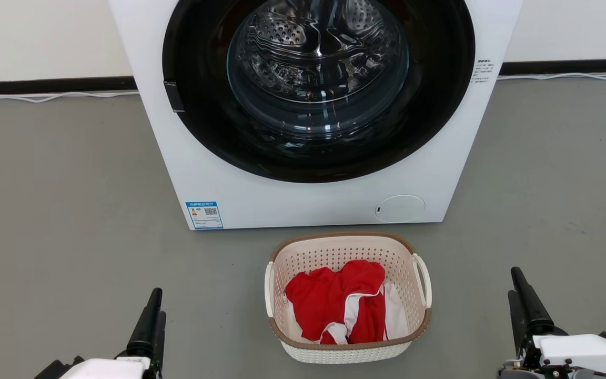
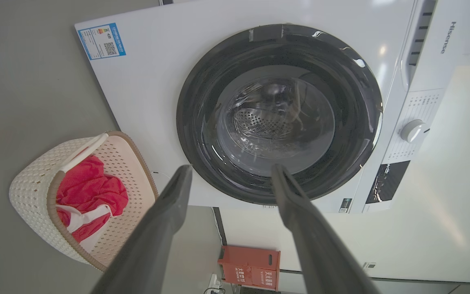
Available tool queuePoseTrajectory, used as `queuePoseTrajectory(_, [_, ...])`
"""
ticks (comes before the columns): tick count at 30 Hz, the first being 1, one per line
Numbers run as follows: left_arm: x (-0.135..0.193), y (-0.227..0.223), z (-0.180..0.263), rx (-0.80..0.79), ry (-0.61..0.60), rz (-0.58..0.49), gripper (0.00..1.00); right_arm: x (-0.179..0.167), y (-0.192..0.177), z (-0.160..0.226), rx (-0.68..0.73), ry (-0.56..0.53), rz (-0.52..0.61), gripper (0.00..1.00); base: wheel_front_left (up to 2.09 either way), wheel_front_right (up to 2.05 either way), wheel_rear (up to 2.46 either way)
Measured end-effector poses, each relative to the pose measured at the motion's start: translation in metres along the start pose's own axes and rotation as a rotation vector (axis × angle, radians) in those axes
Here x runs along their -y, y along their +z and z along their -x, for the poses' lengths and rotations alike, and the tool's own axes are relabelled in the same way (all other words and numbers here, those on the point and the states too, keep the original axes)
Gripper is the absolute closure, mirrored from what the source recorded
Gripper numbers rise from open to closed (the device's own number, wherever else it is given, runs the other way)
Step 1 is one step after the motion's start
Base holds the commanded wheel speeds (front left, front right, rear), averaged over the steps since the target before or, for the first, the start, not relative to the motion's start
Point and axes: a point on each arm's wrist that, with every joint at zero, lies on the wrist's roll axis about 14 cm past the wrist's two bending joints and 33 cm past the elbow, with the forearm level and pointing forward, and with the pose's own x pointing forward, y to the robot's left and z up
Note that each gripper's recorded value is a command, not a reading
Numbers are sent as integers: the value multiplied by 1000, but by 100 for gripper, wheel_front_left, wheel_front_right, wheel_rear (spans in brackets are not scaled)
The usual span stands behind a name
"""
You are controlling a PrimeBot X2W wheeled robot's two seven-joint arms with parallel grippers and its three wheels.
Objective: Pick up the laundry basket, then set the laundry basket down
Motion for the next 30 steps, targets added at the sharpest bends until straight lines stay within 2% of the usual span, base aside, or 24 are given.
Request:
queuePoseTrajectory(9, [-3,-2,0,1,24,-104,0,3,1,3,3,-9,119,0,0,0,0])
queuePoseTrajectory(30, [-10,-7,1,3,68,-398,0,-8,5,1,9,28,491,0,0,0,0])
